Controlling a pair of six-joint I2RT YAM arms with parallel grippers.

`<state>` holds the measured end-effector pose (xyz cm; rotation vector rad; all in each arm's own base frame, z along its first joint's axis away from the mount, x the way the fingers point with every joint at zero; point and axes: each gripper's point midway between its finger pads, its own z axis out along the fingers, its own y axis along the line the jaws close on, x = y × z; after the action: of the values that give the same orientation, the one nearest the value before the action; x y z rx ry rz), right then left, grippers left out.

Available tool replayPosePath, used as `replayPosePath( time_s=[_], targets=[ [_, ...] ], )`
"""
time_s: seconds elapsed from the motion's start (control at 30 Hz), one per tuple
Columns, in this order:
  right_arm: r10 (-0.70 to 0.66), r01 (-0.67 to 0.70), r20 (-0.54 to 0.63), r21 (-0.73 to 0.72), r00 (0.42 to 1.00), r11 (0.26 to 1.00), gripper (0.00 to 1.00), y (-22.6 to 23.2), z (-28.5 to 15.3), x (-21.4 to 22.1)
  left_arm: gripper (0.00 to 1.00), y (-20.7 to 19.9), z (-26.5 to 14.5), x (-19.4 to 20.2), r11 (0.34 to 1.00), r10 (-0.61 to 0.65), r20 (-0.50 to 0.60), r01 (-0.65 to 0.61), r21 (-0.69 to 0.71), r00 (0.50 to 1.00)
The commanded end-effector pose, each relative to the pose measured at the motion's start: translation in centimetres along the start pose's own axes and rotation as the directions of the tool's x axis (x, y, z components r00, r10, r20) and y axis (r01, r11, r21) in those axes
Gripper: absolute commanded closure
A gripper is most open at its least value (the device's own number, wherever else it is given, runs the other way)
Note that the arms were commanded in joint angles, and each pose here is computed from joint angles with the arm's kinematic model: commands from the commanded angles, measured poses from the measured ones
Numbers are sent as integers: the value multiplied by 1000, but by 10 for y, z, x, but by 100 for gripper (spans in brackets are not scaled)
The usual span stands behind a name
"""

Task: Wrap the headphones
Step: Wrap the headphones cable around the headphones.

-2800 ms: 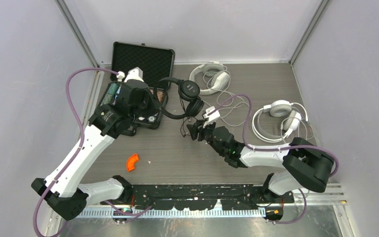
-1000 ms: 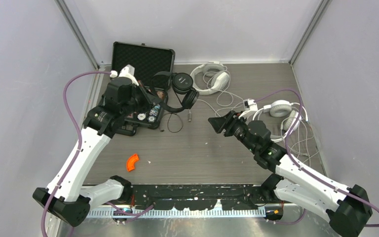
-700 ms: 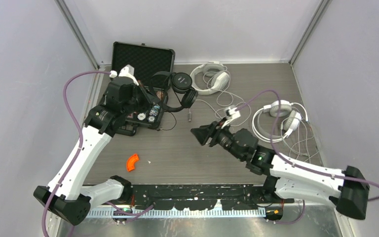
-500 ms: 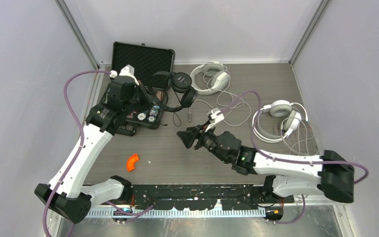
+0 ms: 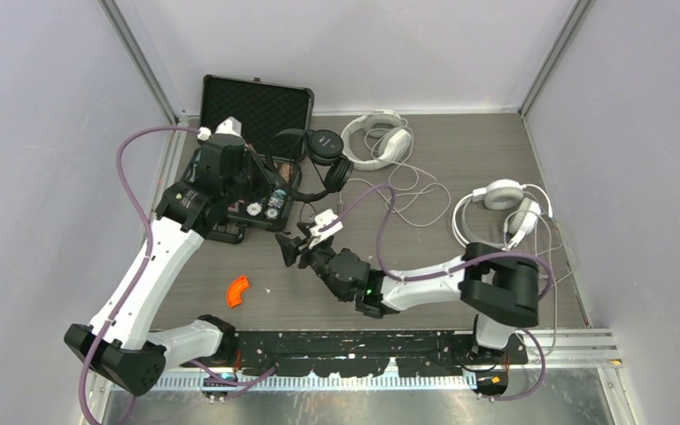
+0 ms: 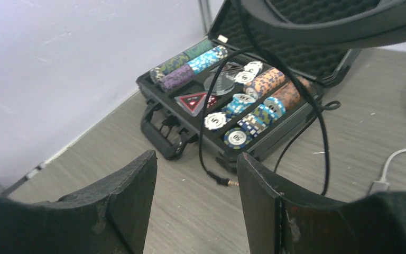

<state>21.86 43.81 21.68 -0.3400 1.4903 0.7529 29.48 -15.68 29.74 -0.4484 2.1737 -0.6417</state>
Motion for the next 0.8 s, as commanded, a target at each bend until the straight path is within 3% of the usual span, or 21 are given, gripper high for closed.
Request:
replayPosePath(
  time_s=[0.0,0.43,0.67,0.77],
  targets=[
    [-37,15,193,113,980,993,37,-4,10,-43,100,-23,-16,-25,997,-39,75,34,67,996],
    [-180,106,223,306,958,946,27,-17,53,-32,100,-32,-29,-23,991,-79,65,72,112,995],
    [-205,87,232,435,951,896,27,-39,57,-38,100,-34,-35,-24,991,-76,64,68,116,995],
    [-217,108,229,410,949,906,37,-37,56,-36,100,-34,-38,-27,991,-74,74,65,118,995]
  ],
)
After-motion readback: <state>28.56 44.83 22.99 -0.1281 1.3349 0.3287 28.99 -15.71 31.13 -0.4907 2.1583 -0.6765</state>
